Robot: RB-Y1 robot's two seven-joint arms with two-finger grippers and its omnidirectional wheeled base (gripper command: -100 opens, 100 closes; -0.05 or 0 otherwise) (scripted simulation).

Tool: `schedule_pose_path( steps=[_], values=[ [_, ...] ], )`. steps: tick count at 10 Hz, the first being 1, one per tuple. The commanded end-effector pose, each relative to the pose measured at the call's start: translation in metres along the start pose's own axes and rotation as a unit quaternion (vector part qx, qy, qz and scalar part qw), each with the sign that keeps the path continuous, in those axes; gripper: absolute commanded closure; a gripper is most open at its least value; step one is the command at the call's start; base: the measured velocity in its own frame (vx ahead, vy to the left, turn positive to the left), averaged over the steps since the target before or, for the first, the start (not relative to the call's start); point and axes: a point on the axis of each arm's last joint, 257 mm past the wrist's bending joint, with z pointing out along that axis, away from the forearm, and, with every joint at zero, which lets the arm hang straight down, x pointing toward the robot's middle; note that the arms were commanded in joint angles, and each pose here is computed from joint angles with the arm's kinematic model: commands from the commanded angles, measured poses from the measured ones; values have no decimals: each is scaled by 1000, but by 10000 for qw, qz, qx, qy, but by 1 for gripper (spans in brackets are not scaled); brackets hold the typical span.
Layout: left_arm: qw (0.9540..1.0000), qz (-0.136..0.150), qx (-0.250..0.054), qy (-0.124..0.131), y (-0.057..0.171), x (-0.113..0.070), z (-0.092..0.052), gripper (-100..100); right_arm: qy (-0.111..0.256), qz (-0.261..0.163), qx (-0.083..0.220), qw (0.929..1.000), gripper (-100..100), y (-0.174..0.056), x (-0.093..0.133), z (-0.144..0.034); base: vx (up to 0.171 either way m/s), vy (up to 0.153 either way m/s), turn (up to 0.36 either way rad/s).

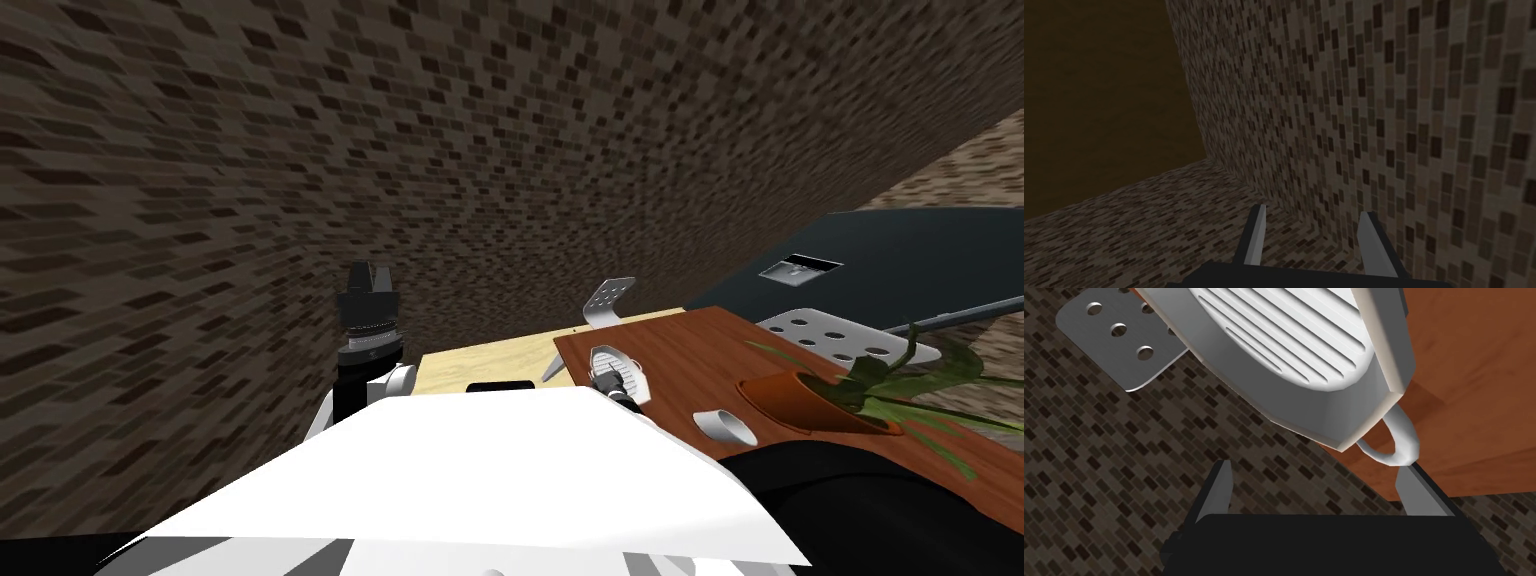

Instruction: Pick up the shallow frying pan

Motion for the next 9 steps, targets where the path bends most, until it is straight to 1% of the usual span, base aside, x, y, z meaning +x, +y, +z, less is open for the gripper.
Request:
schedule_pose_path(
  steps=[1,2,3,4,5,6,7,8,9],
  values=[
    [10000,0,0,0,0,0,0,0,241,-65,91,9996,-100,-2,22,-9,-96,-15,337],
    [10000,-1,2,0,0,0,0,0,305,45,216,9993,-100,-9,26,-10,-131,-16,447],
    [10000,-1,1,0,0,0,0,0,336,224,294,9988,-100,-12,28,-10,-67,-10,276],
    [10000,0,0,0,0,0,0,0,323,413,304,9982,-100,-12,27,-10,-10,-9,60],
    [10000,0,0,0,0,0,0,0,563,271,319,9975,-100,-11,49,-21,-78,18,378],
    [10000,-1,1,0,0,0,0,0,624,419,418,9963,-100,-15,53,-21,-122,7,514],
    [10000,-1,1,0,0,0,0,0,657,556,474,9952,-100,-18,55,-22,-74,-18,218],
    [10000,0,0,0,0,0,0,0,722,708,568,9933,-100,-22,59,-23,-18,-19,-14],
    [10000,1,-1,0,0,0,0,0,721,756,570,9929,-100,-22,59,-23,7,-8,-30]
  ],
)
